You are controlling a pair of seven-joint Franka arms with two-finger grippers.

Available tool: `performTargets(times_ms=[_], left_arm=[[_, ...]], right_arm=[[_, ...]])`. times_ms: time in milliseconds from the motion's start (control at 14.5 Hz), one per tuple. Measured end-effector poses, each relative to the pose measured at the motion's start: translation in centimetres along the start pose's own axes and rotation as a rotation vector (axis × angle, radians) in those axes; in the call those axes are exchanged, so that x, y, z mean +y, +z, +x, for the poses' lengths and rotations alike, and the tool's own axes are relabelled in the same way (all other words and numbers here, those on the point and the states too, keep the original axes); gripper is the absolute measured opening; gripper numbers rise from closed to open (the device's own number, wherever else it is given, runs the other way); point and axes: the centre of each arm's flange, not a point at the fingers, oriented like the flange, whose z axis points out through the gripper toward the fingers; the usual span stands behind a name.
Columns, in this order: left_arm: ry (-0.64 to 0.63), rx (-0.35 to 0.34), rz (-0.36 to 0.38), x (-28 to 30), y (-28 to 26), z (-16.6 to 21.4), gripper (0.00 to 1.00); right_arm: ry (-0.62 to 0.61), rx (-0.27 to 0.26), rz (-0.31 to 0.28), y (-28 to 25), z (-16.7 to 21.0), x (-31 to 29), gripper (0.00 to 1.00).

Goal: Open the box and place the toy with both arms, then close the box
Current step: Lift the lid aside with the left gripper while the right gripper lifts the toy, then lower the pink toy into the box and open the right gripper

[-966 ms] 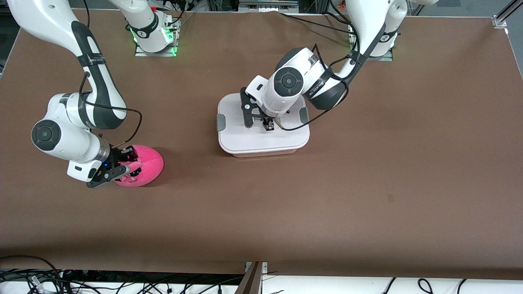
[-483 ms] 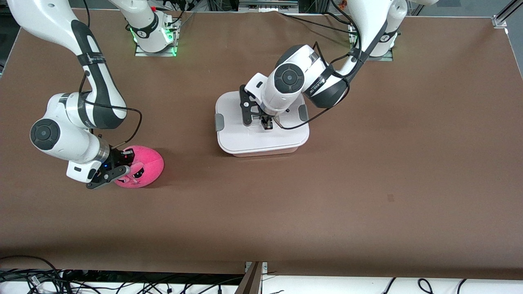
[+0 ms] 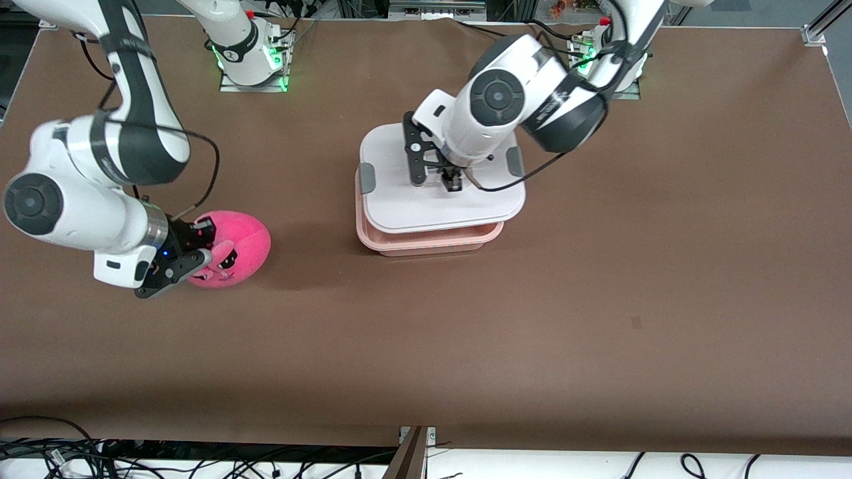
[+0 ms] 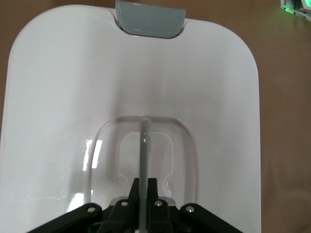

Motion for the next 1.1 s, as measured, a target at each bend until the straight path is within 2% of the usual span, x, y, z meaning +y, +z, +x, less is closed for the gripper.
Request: performTargets(times_ms=[207,345,483,621,759,966,1103], left_arm=[[-0.101,-0.054,-0.074,-4.0,-5.4,-6.6,0.07],[-0.179,-0.052,-0.104,-7.7,-8.3,-12.4,0.07],[-0.265,-0.027,-0.120,-11.4,-10.6,-19.1,0.07],[-0.357,0.002,-0.135,-14.3,-12.3,-25.8,0.07],[-0.428,0.028,-0.142,-16.0,-13.3,-30.8,0.07],[-0.474,0.043,-0.151,-17.0,-13.6,-34.0,0.07],[-0.479,0.036,-0.168,-17.0,-13.4,-34.4,0.07]], right_arm=[[-0.127,-0.006,0.030,-3.4,1.7,-7.1,0.08],[-0.217,0.006,0.035,-4.4,2.7,-12.3,0.08],[-0.309,0.002,0.015,-4.6,3.6,-17.4,0.08],[-0.415,-0.021,-0.052,-4.0,4.5,-23.4,0.08],[-0.495,-0.051,-0.156,-2.3,5.3,-30.0,0.08],[-0.580,-0.095,-0.296,1.4,6.1,-37.1,0.08],[-0.615,-0.119,-0.346,3.1,6.5,-38.4,0.08]])
